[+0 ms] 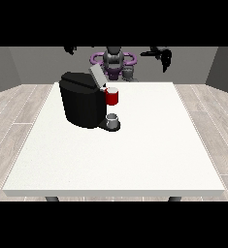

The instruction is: Insert the coffee pod into the coffee machine and close the lid

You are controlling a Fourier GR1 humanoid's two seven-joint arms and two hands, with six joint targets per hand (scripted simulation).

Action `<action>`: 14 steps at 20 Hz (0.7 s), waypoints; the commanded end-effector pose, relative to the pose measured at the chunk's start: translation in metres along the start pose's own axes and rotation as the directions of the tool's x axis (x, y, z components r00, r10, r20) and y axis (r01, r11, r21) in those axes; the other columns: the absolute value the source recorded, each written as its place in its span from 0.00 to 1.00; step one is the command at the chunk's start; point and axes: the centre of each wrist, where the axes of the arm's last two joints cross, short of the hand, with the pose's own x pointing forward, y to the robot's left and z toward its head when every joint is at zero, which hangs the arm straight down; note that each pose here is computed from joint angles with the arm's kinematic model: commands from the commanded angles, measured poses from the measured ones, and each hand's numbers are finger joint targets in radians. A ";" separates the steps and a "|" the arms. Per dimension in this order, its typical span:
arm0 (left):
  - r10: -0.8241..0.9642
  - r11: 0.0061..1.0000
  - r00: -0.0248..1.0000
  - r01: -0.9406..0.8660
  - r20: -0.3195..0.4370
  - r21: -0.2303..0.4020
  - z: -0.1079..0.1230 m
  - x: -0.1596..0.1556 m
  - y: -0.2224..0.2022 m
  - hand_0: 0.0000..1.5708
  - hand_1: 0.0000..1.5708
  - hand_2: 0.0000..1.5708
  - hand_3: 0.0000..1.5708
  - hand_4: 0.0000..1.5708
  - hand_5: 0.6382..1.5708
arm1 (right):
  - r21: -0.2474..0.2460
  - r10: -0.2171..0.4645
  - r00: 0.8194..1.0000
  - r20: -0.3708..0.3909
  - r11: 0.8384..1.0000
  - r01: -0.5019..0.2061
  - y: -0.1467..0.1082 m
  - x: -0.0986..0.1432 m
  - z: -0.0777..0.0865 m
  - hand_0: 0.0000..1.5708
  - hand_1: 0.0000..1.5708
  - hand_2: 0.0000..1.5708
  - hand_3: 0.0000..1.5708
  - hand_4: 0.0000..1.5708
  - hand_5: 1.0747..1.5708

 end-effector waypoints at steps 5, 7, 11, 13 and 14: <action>0.049 0.999 0.999 -0.048 0.024 -0.021 0.020 0.010 -0.001 0.00 0.00 0.00 0.00 0.14 1.00 | 0.053 0.005 1.000 -0.030 0.999 -0.004 0.020 -0.012 -0.007 0.00 0.00 0.00 0.00 0.00 1.00; 0.021 1.000 0.996 -0.021 0.084 0.002 0.020 0.015 -0.013 0.00 0.00 0.00 0.00 0.07 1.00 | 0.021 -0.033 0.999 0.025 0.999 0.033 -0.001 -0.006 -0.021 0.00 0.00 0.00 0.00 0.00 1.00; 0.029 0.998 0.997 -0.033 0.075 0.053 0.053 -0.007 0.009 0.00 0.00 0.00 0.00 0.00 1.00 | 0.065 -0.011 1.000 -0.019 0.998 0.012 0.015 0.015 -0.034 0.00 0.00 0.00 0.00 0.00 1.00; 0.059 0.998 0.993 -0.060 0.098 0.001 0.038 0.017 -0.009 0.00 0.00 0.00 0.00 0.00 1.00 | 0.008 -0.041 0.999 -0.021 0.999 0.042 -0.010 -0.005 -0.037 0.00 0.00 0.00 0.00 0.00 1.00; 0.056 0.998 0.988 -0.055 0.145 -0.009 0.030 0.025 -0.021 0.00 0.00 0.00 0.00 0.00 1.00 | -0.020 -0.031 0.999 0.037 0.999 0.031 -0.006 -0.003 -0.047 0.00 0.00 0.00 0.00 0.00 1.00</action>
